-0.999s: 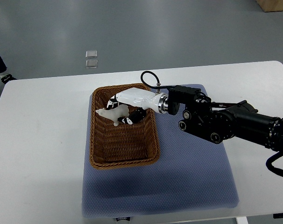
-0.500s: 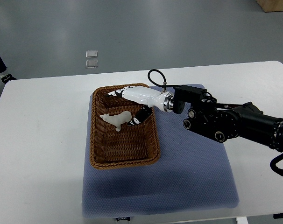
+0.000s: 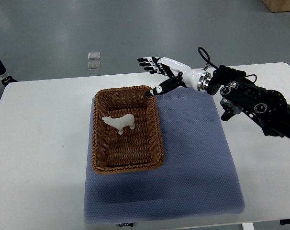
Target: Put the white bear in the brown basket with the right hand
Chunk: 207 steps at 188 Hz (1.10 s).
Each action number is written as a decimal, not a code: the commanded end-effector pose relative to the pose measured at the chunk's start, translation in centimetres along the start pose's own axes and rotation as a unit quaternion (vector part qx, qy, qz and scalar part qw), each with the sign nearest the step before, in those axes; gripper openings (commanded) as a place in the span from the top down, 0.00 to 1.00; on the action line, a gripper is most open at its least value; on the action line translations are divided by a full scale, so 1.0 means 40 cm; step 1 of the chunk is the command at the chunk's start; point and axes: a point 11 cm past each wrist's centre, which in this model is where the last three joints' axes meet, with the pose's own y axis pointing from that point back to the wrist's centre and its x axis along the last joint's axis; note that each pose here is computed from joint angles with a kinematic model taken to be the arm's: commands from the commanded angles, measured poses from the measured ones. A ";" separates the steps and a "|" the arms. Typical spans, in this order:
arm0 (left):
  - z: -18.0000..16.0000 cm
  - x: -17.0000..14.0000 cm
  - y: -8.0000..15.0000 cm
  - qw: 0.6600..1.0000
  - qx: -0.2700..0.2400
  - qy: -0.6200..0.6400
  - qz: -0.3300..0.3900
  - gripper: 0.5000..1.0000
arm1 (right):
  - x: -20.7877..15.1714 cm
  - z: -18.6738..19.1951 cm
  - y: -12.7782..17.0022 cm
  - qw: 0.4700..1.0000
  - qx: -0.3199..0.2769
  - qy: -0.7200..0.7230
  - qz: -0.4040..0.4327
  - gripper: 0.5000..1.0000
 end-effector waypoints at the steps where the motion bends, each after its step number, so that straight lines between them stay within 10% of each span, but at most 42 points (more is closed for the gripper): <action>1: 0.000 -0.001 0.000 1.000 0.000 -0.001 0.000 0.00 | 0.044 0.052 0.045 0.996 -0.014 -0.086 0.030 0.15; 78: 0.006 -0.005 0.000 1.000 -0.002 -0.002 -0.002 0.00 | 0.022 0.221 0.120 0.955 -0.053 -0.279 0.080 0.14; 207: 0.004 -0.003 0.000 1.000 -0.001 -0.001 -0.002 0.00 | 0.047 0.201 0.117 0.888 0.007 -0.444 0.122 0.14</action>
